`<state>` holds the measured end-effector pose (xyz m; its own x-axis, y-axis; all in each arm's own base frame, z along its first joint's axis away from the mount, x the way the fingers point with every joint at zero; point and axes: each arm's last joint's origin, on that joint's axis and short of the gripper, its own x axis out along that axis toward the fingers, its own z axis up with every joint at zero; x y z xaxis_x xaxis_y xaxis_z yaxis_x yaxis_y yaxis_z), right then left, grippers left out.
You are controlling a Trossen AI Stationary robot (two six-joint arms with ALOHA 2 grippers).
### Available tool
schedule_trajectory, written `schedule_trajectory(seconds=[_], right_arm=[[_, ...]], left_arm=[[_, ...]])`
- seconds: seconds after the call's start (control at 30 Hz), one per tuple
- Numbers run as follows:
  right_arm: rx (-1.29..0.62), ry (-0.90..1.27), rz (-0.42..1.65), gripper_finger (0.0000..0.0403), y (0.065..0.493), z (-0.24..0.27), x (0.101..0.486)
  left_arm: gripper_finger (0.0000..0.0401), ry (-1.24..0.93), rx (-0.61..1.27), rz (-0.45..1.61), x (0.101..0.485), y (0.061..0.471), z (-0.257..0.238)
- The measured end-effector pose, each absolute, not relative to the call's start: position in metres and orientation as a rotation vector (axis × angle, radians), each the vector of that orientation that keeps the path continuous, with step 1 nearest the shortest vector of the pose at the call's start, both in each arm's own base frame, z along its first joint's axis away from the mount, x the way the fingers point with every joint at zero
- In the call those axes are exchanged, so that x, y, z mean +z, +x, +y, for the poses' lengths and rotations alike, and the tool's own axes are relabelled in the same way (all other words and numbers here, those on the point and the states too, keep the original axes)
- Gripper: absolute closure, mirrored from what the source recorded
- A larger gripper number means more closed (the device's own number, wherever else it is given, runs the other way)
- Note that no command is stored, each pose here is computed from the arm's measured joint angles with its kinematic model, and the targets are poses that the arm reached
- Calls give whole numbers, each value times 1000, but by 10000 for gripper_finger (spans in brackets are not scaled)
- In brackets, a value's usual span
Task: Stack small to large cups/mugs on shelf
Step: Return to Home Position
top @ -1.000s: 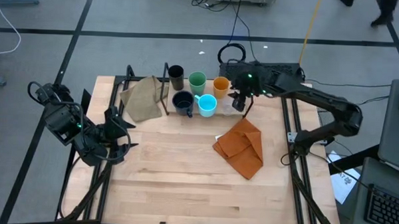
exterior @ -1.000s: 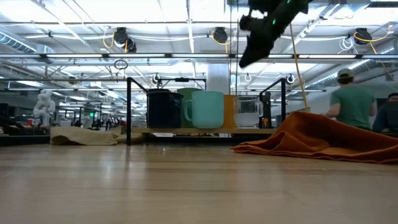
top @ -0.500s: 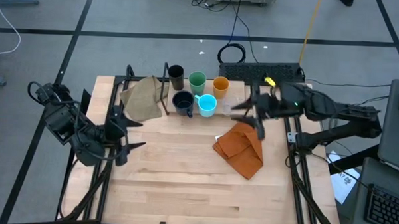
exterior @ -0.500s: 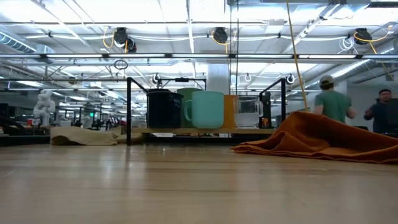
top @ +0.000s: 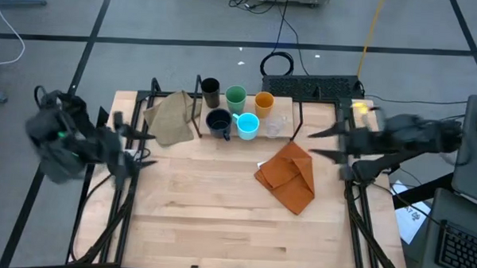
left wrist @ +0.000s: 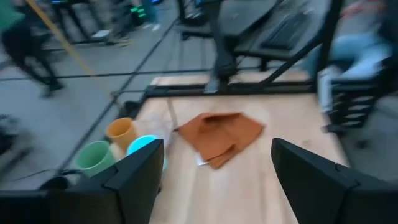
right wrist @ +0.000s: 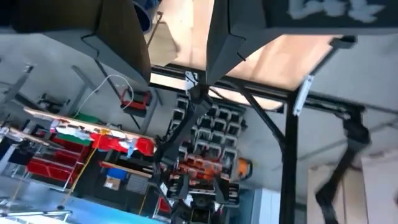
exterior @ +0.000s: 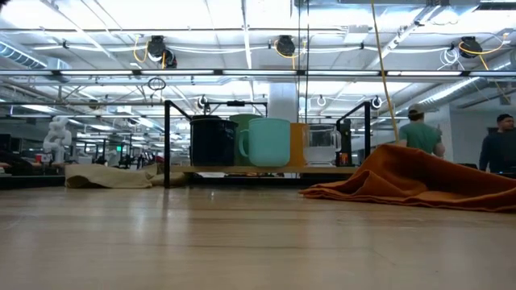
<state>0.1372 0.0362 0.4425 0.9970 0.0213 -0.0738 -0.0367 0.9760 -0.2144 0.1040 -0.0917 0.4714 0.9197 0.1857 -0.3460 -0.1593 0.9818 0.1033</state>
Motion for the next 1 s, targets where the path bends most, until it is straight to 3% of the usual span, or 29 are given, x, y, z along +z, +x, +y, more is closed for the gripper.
schedule_trajectory(seconds=[0.2, 0.57, 0.7, 1.0], right_arm=[[53, -104, 45, 255, 61, 14, 442], [21, 45, 7, 255, -54, -28, 406], [-25, 85, -21, 255, -67, -27, 391], [-7, 179, 147, 255, -73, -7, 349]], left_arm=[[103, 3, 31, 353, 477, 65, -68], [103, -104, -55, 458, 459, 36, -25], [103, -107, -47, 459, 451, 34, -20], [103, -129, -3, 529, 425, 41, -35]])
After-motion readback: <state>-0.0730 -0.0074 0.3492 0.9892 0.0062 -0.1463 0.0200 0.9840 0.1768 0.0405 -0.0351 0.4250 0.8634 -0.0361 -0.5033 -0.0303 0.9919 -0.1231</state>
